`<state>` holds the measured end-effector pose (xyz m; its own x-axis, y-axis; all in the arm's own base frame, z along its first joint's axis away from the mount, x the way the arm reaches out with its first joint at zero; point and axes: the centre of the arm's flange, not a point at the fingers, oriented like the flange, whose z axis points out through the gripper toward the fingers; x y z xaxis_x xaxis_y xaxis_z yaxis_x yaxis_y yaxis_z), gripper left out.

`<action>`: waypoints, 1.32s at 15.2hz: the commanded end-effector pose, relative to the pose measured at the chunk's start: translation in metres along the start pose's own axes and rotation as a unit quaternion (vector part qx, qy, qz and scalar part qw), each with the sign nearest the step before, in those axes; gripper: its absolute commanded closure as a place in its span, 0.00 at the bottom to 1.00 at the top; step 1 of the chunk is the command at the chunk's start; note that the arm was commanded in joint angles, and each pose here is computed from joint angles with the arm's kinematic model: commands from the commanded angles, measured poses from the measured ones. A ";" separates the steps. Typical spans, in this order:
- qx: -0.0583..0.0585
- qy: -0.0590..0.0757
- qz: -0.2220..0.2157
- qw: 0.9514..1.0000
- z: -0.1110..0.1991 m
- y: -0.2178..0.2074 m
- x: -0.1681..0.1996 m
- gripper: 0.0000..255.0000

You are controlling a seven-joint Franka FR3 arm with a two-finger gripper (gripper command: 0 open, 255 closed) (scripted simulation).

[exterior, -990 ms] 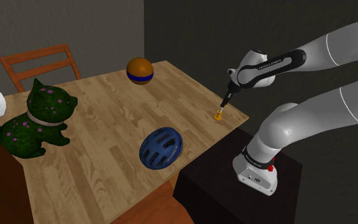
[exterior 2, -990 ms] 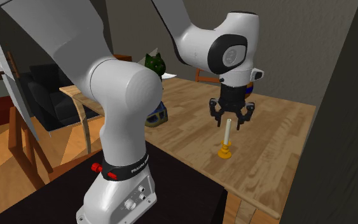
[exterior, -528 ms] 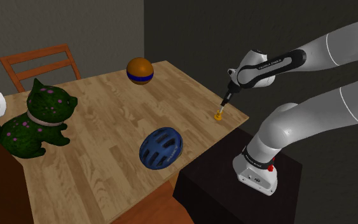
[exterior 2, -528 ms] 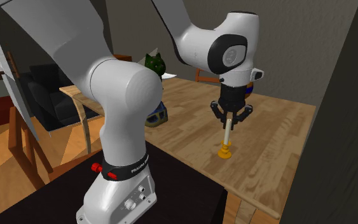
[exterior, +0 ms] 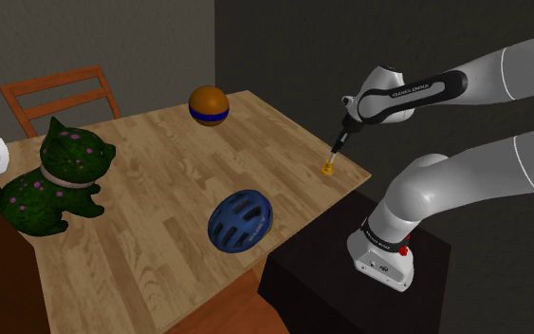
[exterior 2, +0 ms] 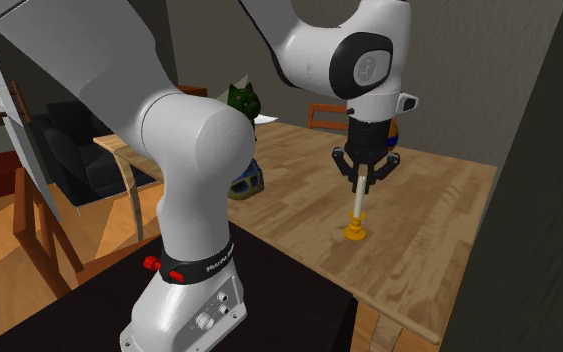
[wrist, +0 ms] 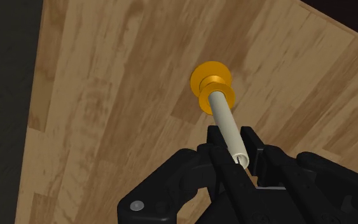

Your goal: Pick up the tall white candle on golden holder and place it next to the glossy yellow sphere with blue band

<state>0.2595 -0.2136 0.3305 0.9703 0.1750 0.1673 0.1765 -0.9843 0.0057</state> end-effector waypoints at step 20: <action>0.000 0.000 0.000 1.000 -0.110 0.000 0.018 1.00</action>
<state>0.2582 -0.2122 0.4354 0.9703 0.1750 0.1669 0.1766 -0.9843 0.0058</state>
